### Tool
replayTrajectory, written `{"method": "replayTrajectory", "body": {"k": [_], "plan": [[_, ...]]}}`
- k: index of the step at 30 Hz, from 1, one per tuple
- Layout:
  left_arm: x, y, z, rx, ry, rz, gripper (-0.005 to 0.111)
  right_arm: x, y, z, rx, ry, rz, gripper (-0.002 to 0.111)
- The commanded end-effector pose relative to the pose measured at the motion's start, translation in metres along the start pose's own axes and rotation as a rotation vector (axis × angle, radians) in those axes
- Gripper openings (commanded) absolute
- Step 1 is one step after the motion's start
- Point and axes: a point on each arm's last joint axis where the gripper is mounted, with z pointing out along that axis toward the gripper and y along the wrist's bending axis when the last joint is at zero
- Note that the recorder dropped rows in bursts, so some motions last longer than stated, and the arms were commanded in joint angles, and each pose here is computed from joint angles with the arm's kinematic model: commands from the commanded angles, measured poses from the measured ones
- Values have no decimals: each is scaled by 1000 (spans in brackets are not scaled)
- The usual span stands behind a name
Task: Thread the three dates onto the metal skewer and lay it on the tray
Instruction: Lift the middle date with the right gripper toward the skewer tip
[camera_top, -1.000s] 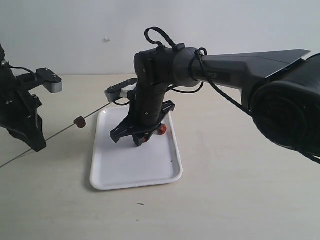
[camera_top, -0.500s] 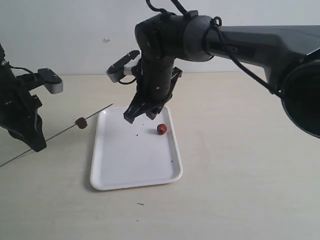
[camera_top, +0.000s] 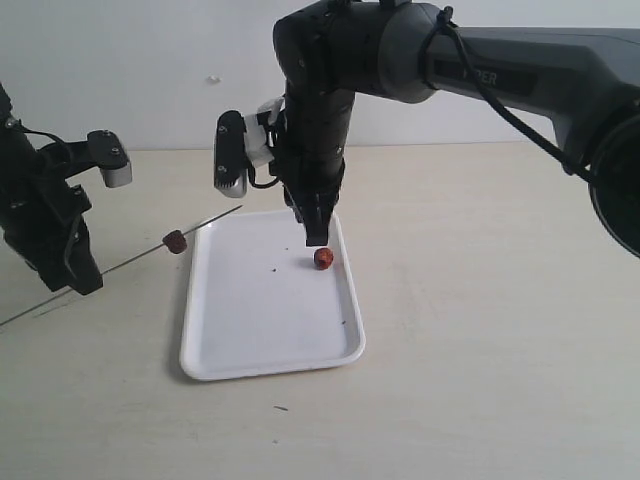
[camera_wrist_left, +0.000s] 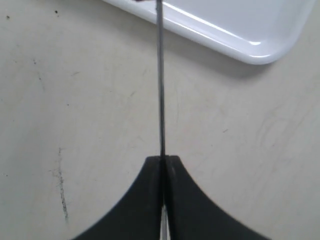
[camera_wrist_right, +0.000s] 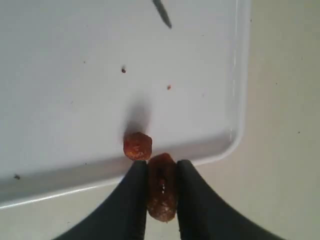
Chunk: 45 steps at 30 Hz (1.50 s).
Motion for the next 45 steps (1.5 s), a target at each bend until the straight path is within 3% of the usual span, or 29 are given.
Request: {"method": "replayTrajectory", "body": {"k": [1, 5, 14, 25, 32, 45], "plan": [[0, 0, -1, -4, -9, 24, 0, -6, -1, -5, 4, -79, -85, 22], [0, 0, -1, -4, -9, 36, 0, -15, 0, -6, 25, -146, -115, 29], [0, 1, -1, -18, -17, 36, 0, -28, 1, -8, 83, -186, -167, 28], [-1, 1, -1, -12, -26, 29, 0, -26, -1, -8, 105, -169, -189, 28], [-3, 0, -1, -7, -42, 20, 0, -38, 6, -12, 196, -43, -260, 28], [-4, 0, -1, -6, -58, 11, 0, -38, 6, -11, 187, -51, -252, 28]]}}
